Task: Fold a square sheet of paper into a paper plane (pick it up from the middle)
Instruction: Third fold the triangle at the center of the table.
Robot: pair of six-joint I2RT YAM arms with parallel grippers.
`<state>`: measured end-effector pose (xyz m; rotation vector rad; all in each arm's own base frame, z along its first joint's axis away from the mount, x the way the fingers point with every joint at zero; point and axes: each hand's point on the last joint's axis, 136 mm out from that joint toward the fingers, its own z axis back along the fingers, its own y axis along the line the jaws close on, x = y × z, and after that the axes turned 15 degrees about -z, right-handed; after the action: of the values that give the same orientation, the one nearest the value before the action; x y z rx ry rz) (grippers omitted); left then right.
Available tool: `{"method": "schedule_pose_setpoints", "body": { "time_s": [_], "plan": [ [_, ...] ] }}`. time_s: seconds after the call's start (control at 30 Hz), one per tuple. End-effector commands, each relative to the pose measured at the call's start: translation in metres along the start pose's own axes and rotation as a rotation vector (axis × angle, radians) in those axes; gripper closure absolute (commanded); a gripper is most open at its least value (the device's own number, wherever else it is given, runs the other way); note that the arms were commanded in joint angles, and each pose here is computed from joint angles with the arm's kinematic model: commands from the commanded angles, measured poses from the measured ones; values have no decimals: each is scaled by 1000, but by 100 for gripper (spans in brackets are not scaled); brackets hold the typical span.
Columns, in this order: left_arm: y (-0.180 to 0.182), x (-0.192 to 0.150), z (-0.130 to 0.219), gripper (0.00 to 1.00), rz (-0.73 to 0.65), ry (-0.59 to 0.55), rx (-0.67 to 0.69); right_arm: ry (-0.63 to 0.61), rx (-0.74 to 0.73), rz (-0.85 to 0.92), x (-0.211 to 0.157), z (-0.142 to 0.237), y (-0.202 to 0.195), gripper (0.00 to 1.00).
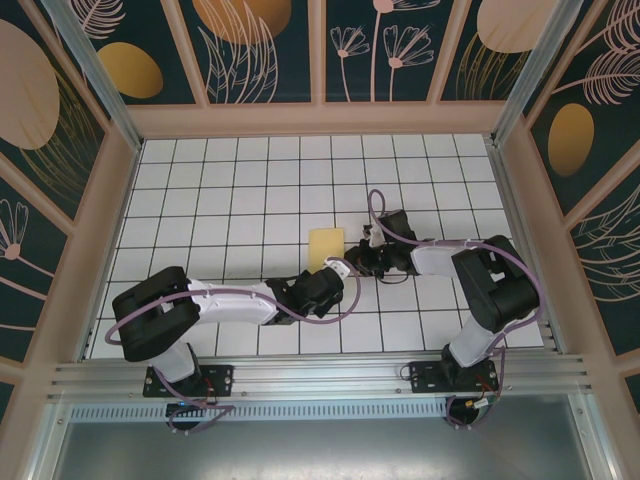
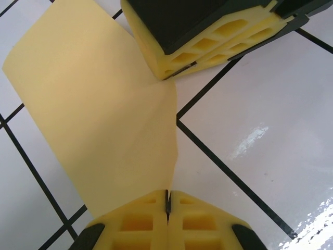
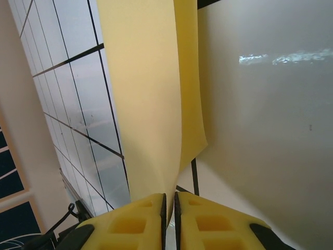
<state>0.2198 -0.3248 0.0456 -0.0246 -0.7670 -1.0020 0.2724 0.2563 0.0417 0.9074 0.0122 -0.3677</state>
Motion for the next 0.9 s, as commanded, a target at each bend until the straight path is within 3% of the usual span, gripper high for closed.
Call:
{"method": "schedule_pose_setpoints", "body": {
  "time_s": [0.0, 0.33, 0.67, 0.87],
  "plan": [
    [-3, 13, 6, 100, 29, -58, -39, -30, 2, 29, 7, 8, 10, 81],
    [-5, 16, 14, 100, 118, -119, -176, -156, -53, 65, 27, 37, 15, 69],
    [-9, 10, 15, 100, 183, -133, -290, -98, -20, 181, 35, 16, 59, 85],
    [-7, 4, 15, 100, 219, -132, -314, -62, -110, 197, 44, -15, 51, 89]
  ]
}}
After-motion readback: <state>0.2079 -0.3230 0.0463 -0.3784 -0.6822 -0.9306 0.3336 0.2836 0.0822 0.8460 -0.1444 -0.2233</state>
